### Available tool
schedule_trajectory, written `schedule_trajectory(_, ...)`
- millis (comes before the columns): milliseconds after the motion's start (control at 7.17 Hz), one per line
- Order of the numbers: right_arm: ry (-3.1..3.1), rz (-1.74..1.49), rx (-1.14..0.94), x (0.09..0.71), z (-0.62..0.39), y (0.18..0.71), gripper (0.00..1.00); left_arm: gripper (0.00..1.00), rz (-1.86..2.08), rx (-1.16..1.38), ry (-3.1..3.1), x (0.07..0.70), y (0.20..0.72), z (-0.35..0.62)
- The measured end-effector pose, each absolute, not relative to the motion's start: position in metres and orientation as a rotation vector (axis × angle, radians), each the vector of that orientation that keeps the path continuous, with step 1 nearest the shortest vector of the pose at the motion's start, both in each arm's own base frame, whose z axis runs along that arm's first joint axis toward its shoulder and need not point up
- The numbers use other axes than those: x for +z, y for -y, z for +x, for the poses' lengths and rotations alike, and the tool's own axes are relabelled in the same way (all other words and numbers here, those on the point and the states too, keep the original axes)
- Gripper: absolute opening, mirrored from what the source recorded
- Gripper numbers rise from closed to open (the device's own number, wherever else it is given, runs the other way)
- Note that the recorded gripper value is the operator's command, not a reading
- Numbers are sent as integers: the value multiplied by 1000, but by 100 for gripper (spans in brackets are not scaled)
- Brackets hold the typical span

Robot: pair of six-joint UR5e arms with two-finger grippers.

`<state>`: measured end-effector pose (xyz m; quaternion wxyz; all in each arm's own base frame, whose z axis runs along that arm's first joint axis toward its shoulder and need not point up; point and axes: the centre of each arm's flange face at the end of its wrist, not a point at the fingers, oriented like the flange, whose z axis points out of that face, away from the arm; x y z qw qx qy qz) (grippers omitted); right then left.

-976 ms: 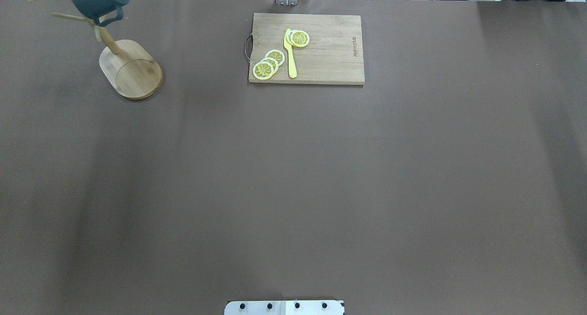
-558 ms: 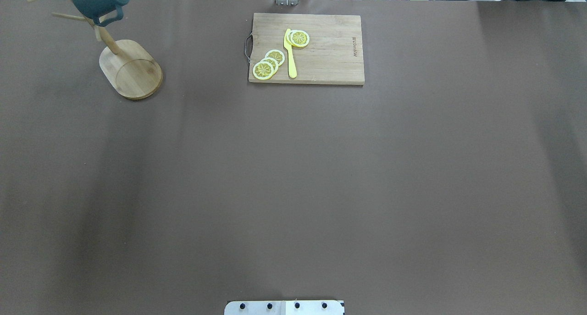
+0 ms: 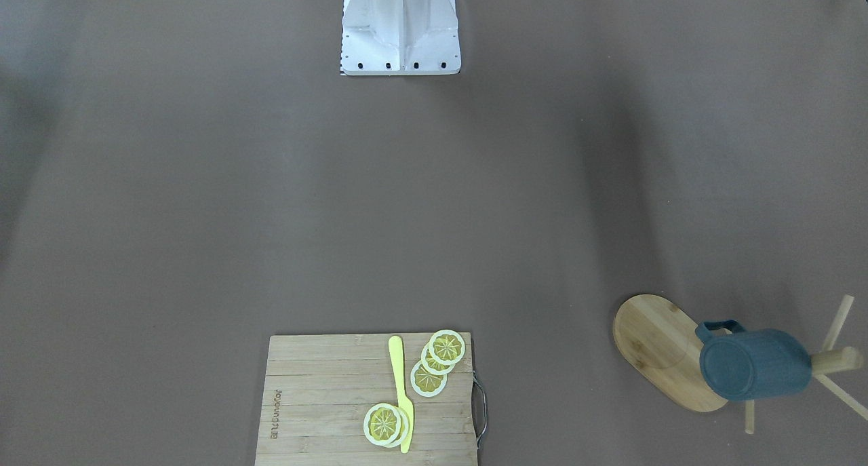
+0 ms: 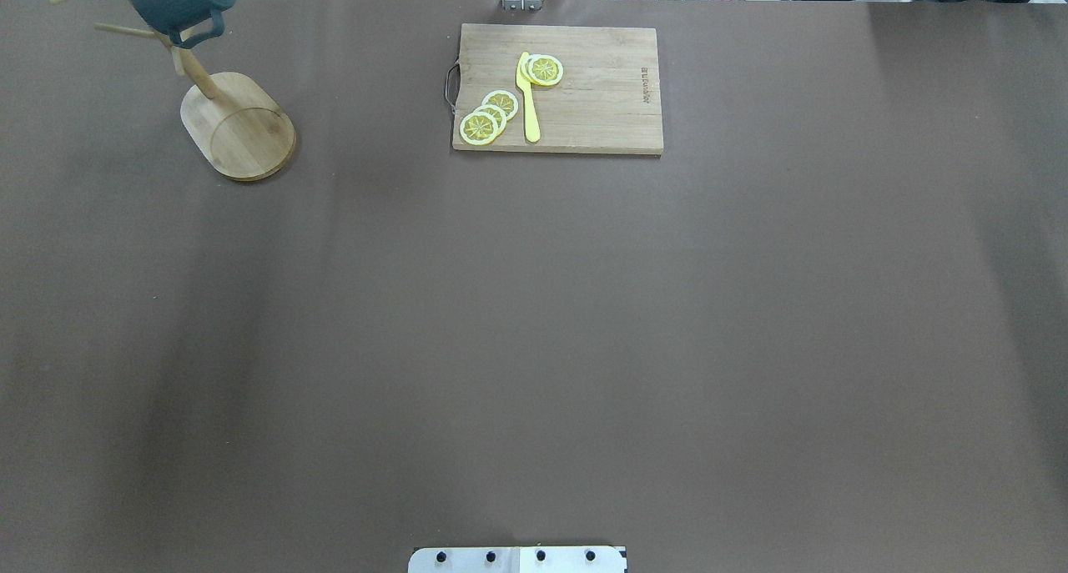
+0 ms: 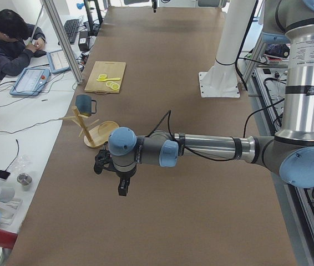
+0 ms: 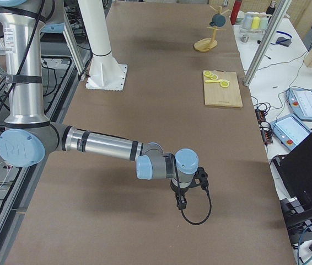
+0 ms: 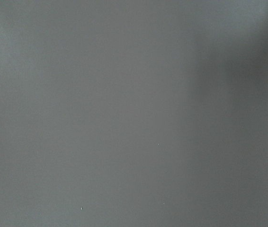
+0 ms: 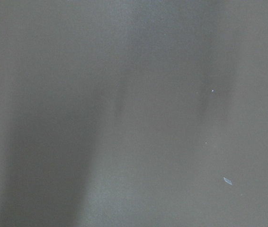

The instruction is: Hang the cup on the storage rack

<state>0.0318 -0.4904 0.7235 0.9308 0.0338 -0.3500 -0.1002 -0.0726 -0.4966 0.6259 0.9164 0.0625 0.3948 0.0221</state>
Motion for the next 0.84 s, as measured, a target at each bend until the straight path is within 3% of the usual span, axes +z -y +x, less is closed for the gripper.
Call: schedule_trajectory(837, 718, 63, -210, 726, 28, 488, 100, 99, 128, 44, -812, 626, 496, -73)
